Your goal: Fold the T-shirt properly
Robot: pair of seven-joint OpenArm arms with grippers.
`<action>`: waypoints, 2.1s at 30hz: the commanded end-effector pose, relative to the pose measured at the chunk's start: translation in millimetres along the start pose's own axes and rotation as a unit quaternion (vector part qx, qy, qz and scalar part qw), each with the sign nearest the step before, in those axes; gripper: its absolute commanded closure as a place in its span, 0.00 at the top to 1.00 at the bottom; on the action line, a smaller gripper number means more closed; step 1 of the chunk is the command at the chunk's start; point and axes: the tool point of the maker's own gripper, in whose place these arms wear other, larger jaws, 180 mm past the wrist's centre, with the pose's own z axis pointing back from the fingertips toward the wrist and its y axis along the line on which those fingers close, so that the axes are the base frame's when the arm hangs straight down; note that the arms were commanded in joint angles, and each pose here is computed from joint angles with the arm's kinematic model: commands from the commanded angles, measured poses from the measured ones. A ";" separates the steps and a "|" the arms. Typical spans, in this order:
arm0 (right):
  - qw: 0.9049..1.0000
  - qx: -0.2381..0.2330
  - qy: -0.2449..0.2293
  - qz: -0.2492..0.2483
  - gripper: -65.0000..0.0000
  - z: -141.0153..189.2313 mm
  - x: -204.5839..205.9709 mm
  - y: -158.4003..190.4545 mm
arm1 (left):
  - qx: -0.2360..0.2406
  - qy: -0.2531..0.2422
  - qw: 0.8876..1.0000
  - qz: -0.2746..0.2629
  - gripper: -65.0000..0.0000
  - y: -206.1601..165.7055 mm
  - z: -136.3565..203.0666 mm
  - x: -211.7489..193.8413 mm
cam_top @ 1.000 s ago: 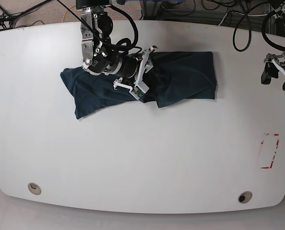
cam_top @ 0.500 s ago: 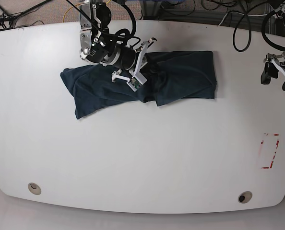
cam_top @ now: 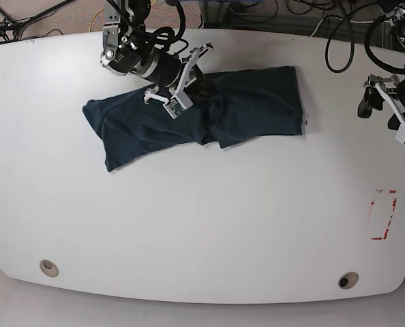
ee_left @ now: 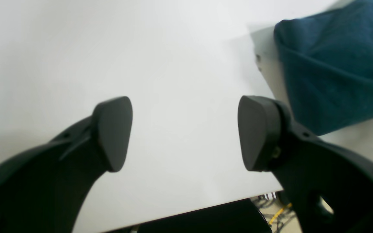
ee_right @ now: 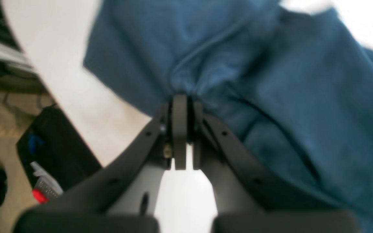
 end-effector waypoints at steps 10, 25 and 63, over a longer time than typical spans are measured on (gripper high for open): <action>1.000 -0.007 -0.017 -0.014 0.09 7.8 1.1 -1.7 | -0.035 -0.004 0.999 -0.037 0.72 -22.1 -10.0 11.7; 0.996 -0.070 -0.044 -0.029 0.47 37.6 7.8 -38.7 | -0.164 -0.022 0.985 -0.041 0.72 -118.1 -49.1 22.8; 0.954 -0.228 -0.066 -0.182 0.84 126.0 18.8 -283.4 | -0.200 0.126 0.969 -0.072 0.13 -182.8 -122.3 -66.4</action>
